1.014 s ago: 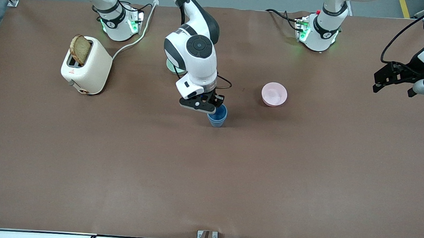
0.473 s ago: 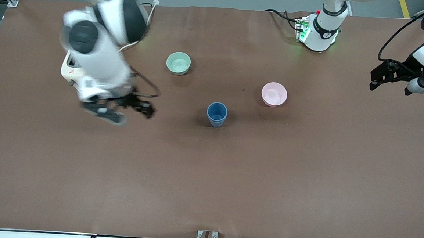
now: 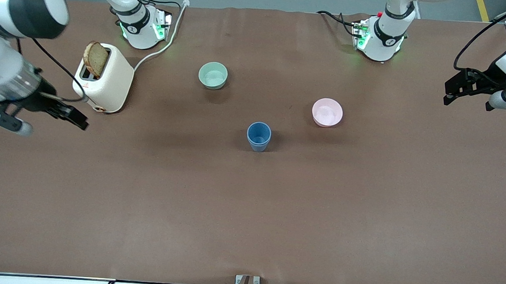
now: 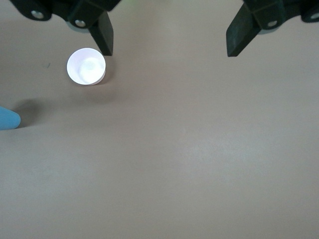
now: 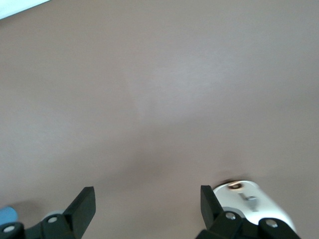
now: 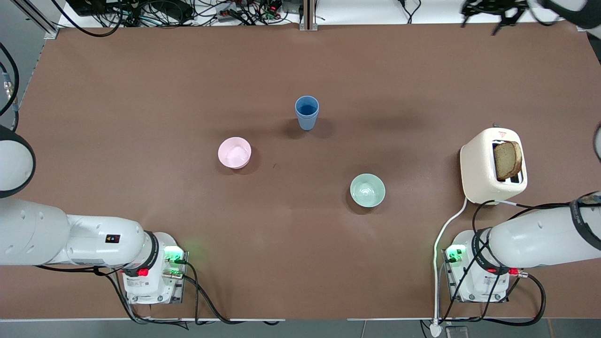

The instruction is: Stack blue cups with both arms

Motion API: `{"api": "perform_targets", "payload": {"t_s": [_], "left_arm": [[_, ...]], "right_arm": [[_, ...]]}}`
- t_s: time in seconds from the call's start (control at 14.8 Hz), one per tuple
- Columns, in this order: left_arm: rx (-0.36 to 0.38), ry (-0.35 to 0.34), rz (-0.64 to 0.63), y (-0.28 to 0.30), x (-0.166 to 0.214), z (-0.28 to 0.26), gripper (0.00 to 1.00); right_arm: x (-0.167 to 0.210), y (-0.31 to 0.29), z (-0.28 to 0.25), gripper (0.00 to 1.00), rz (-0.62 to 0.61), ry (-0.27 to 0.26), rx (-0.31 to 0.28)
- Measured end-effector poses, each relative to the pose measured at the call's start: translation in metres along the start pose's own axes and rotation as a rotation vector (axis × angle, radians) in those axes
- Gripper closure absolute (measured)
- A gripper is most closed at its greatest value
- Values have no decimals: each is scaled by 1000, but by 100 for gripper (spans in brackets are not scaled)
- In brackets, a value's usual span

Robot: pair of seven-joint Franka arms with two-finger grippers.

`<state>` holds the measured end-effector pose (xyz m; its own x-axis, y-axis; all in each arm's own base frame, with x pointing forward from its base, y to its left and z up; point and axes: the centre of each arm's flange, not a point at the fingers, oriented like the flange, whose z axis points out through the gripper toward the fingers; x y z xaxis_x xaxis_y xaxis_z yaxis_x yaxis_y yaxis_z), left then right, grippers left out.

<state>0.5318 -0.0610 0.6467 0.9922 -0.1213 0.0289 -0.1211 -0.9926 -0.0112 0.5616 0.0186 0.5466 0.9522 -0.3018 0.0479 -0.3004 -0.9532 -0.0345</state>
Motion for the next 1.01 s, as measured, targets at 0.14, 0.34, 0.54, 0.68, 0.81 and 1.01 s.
{"api": "perform_targets", "payload": {"t_s": [0.14,0.34,0.54,0.68,0.81,1.01], "left_arm": [[0,0,1,0,0,0,0],[0,2,1,1,2,-1,0],[-1,6,2,0,8,-1,0],[-2,4,1,0,11,1,0],[-2,3,1,0,12,1,0],[-2,-2,-1,-1,11,1,0]], "right_arm": [[-9,35,-21,6,-58,-4,2],[-14,60,-81,4,-85,20,9],[-21,72,-141,0,-96,17,3],[-21,76,-158,0,-93,-10,-7],[-13,79,-158,0,-90,-43,-19],[-10,73,-137,0,-105,-122,-34]]}}
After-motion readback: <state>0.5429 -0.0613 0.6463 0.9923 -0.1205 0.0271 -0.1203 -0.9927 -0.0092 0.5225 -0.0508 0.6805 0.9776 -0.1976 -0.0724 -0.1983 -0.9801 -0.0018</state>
